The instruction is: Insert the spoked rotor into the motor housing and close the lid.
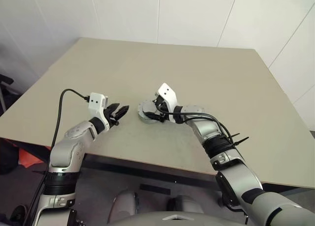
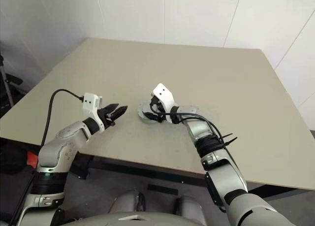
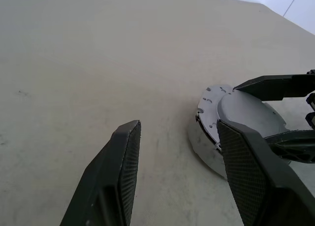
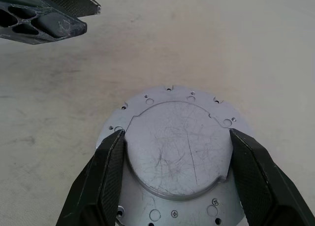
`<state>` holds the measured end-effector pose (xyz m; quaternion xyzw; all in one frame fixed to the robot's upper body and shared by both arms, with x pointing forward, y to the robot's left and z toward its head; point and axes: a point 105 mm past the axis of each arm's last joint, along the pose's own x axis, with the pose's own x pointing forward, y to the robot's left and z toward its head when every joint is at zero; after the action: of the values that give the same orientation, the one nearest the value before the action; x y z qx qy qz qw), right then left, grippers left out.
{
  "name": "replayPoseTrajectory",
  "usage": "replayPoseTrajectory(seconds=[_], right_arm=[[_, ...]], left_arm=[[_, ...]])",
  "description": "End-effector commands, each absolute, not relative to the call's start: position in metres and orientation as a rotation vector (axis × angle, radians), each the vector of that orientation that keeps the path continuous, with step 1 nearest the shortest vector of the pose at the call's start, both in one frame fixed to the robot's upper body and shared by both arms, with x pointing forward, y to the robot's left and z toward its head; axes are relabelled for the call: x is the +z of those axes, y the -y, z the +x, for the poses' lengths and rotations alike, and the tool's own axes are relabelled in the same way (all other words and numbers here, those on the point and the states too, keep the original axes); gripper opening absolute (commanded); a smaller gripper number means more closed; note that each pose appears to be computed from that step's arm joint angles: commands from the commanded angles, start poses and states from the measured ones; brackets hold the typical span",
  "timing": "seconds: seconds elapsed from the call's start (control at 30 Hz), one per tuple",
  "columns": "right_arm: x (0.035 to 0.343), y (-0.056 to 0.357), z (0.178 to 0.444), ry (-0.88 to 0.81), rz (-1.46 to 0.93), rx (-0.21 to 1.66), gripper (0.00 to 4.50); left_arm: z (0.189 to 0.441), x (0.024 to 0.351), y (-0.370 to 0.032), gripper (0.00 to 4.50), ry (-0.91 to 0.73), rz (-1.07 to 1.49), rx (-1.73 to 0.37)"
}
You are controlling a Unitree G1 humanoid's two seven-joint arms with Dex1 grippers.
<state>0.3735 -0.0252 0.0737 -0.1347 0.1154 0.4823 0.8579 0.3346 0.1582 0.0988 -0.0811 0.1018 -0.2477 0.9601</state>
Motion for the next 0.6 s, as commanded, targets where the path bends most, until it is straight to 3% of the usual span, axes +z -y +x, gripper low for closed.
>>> replayPoseTrajectory(seconds=[0.03, 0.6], right_arm=[[0.0481, 0.0337, 0.3678, -0.330, -0.334, 1.007, 3.18], [0.0497, 0.0392, 0.3604, -0.335, -0.350, 1.065, 3.18]], left_arm=[[0.3358, 0.1140, -0.1569, 2.60, -0.151, -0.153, -0.511], [0.3357, 0.1142, -0.1532, 2.60, -0.148, -0.166, -0.519]])
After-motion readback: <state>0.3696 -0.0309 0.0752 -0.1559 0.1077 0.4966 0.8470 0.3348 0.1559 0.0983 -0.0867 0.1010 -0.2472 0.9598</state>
